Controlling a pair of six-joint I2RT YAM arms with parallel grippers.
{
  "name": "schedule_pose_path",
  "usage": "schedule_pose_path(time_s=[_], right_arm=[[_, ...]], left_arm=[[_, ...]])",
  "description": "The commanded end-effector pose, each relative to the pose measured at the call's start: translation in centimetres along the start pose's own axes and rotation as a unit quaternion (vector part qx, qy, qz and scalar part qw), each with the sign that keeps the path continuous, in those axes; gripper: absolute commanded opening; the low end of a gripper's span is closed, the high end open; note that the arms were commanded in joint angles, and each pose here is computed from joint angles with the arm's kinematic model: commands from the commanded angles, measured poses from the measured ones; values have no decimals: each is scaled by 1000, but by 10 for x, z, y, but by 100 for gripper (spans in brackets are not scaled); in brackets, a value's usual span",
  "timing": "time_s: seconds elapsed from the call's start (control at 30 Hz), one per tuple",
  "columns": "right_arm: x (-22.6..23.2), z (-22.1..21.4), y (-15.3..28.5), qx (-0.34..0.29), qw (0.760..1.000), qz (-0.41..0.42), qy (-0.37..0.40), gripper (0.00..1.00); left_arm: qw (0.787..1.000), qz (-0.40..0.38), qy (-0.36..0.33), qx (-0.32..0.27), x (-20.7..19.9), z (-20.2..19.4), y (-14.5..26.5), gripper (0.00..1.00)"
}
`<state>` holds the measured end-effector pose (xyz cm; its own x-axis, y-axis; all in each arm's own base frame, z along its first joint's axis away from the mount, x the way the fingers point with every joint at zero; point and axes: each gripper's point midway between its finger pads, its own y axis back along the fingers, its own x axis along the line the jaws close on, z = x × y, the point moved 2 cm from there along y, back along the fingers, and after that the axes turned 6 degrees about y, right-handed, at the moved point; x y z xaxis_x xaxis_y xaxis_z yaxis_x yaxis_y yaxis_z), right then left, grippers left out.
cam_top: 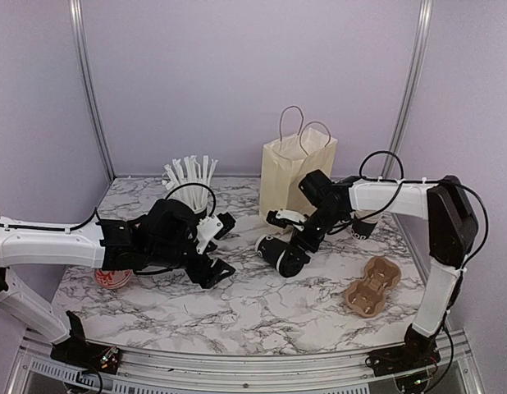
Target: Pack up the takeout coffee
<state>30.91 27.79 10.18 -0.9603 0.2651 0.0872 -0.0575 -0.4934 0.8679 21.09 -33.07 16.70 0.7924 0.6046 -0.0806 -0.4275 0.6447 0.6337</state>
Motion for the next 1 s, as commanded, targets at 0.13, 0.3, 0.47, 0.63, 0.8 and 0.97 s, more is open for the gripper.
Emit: schedule_pose_path(time_s=[0.13, 0.3, 0.47, 0.63, 0.8, 0.97], right_arm=[[8, 7, -10, -3, 999, 37, -17, 99], [12, 5, -22, 8, 999, 44, -13, 99], [16, 6, -31, 14, 999, 49, -7, 95], [33, 13, -24, 3, 997, 74, 15, 83], [53, 22, -7, -26, 993, 116, 26, 78], [72, 27, 6, -41, 985, 168, 16, 78]], left_arm=[[999, -41, -14, -9, -14, -7, 2, 85], [998, -51, -18, -12, -17, -5, 3, 85], [998, -52, -23, -12, -19, -6, 3, 85], [996, -55, -68, -6, -25, -14, 2, 85], [984, -16, -177, -32, -30, -12, 3, 85], [964, 52, -258, -44, -22, -5, -6, 87]])
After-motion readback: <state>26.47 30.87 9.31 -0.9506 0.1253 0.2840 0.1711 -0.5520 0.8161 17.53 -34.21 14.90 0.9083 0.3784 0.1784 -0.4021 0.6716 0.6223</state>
